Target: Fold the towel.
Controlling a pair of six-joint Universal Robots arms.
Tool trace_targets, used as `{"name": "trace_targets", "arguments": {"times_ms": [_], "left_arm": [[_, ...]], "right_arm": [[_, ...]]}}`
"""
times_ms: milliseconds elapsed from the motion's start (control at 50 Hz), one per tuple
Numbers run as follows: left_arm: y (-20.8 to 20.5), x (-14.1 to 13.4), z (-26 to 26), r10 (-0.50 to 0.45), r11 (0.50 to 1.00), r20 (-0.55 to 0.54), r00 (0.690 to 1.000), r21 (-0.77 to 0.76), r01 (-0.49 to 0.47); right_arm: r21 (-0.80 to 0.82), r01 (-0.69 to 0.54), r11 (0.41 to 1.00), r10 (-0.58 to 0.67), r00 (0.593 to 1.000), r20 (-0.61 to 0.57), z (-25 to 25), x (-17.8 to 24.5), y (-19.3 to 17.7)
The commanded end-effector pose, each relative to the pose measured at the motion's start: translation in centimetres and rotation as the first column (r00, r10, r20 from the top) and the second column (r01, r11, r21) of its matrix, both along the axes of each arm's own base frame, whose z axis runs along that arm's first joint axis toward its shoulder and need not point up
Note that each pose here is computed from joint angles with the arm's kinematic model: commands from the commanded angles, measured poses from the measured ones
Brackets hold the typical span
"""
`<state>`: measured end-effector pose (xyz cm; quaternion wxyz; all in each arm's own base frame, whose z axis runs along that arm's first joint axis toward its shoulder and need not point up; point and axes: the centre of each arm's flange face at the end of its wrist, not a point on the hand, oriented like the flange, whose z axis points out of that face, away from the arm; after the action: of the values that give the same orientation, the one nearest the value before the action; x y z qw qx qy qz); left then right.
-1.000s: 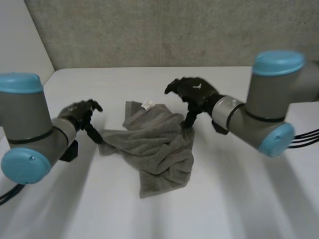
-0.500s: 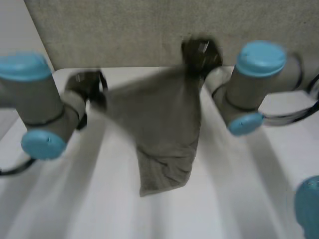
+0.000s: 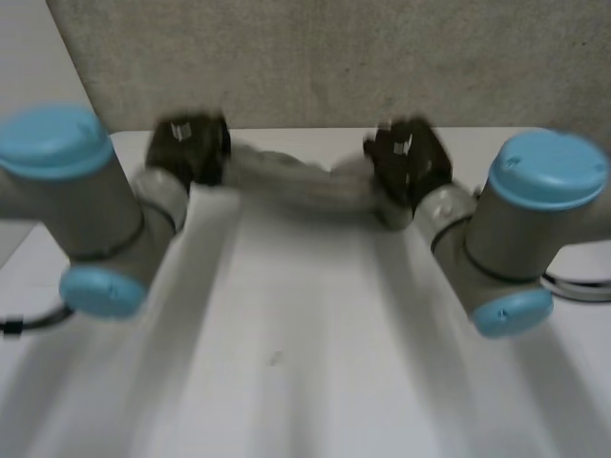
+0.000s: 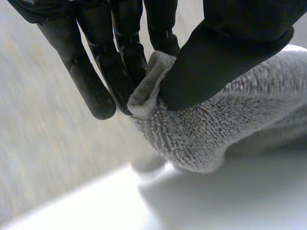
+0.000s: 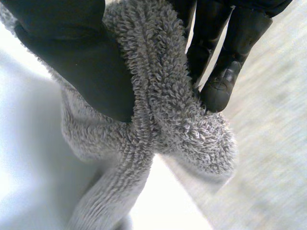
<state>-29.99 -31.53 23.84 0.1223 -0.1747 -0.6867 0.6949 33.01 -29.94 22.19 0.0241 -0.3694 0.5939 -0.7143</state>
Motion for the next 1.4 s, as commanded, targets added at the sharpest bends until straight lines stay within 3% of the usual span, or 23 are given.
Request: {"name": "trace_targets", "arguments": {"times_ms": [20,120,200,320,500,640,760,880,1040,1120,1220,1400], "left_arm": [[5.0,2.2,-10.2,-0.074,0.969,0.306,0.949,0.246,-0.003],[7.1,2.3,-10.8,-0.109,0.96,0.325,0.939,0.281,0.014],[8.5,2.5,-8.5,-0.112,0.971,0.305,0.946,0.237,0.038],[9.9,3.1,-6.6,-0.108,0.979,0.293,0.95,0.199,0.049],[12.0,4.0,-6.3,-0.12,0.977,0.304,0.945,0.204,0.059],[12.4,4.6,-7.1,-0.117,0.972,0.316,0.942,0.232,0.043],[12.4,4.8,-7.3,-0.113,0.971,0.319,0.941,0.237,0.037],[11.7,5.4,-7.0,-0.084,0.973,0.315,0.945,0.231,0.009],[10.0,6.0,-5.5,-0.027,0.983,0.293,0.956,0.183,-0.028],[9.4,5.9,-4.4,-0.011,0.989,0.272,0.962,0.147,-0.03],[9.4,5.9,-4.2,-0.011,0.989,0.27,0.963,0.142,-0.028],[9.7,5.7,-4.0,-0.017,0.99,0.266,0.964,0.137,-0.02]], "right_arm": [[0.311,0.04,0.95,0.029,0.976,-0.216,-8.2,-2.0,2.4],[0.404,0.084,0.911,0.021,0.968,-0.249,-8.4,-3.4,3.0],[0.452,0.099,0.886,0.003,0.976,-0.219,-6.2,-4.9,3.7],[0.431,0.044,0.902,-0.011,0.997,-0.077,-1.6,-6.1,3.4],[0.343,-0.055,0.938,0.071,0.997,-0.034,1.8,-5.4,2.9],[0.271,-0.194,0.943,0.242,0.958,-0.155,0.2,-3.1,1.7],[0.243,-0.224,0.944,0.29,0.914,-0.284,-2.8,-2.4,0.9],[0.277,-0.206,0.939,0.292,0.902,-0.319,-4.4,-2.9,0.6],[0.474,-0.091,0.876,0.199,0.962,-0.184,-5.1,-6.1,0.4],[0.591,-0.029,0.806,0.077,0.995,-0.056,-5.3,-8.1,-0.3],[0.677,-0.034,0.735,0.013,0.999,0.036,-6.1,-9.1,-0.2],[0.756,-0.121,0.644,0.049,0.992,0.117,-7.8,-8.9,1.7]]}}
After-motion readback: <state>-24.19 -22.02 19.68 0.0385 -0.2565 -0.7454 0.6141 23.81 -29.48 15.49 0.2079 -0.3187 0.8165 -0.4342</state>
